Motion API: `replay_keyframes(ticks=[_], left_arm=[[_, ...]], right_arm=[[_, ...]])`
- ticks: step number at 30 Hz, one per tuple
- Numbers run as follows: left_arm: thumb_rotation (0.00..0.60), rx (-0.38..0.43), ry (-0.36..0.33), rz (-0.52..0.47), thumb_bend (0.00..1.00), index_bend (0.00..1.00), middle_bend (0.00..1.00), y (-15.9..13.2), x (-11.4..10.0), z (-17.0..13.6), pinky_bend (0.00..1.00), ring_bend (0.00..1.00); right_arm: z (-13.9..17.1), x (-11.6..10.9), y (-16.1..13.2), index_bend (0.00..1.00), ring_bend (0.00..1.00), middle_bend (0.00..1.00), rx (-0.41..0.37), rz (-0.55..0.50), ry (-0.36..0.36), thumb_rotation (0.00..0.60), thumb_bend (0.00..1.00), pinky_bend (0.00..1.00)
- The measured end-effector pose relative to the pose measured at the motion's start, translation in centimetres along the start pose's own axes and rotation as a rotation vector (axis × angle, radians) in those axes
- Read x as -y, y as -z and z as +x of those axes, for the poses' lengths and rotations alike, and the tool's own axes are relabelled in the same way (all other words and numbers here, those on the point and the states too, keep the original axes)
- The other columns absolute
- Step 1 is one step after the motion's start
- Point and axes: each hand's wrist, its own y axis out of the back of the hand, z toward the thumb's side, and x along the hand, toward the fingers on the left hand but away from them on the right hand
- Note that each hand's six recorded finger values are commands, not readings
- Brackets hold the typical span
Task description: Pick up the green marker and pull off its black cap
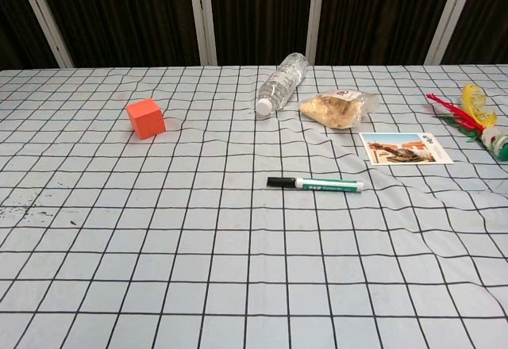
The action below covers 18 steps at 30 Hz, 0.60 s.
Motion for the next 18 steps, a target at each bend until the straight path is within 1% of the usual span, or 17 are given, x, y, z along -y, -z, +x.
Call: replay_keyframes(ticks=[8, 12, 18], left_arm=[[0.6, 0.009, -0.005, 0.002, 0.47, 0.21, 0.05, -0.27, -0.19, -0.16, 0.0, 0.0], [0.6, 0.015, -0.006, -0.003, 0.47, 0.21, 0.05, -0.46, -0.13, -0.23, 0.0, 0.0], [0.6, 0.021, 0.025, -0.01, 0.47, 0.2, 0.05, -0.51, 0.45, 0.02, 0.0, 0.0]], right_arm=[[0.1, 0.39, -0.32, 0.17, 0.17, 0.13, -0.013, 0.006, -0.017, 0.6, 0.19, 0.09], [0.1, 0.17, -0.5, 0.17, 0.17, 0.13, -0.014, -0.008, -0.009, 0.6, 0.19, 0.09], [0.06, 0.7, -0.38, 0.17, 0.17, 0.13, -0.011, -0.003, -0.029, 0.6, 0.19, 0.09]])
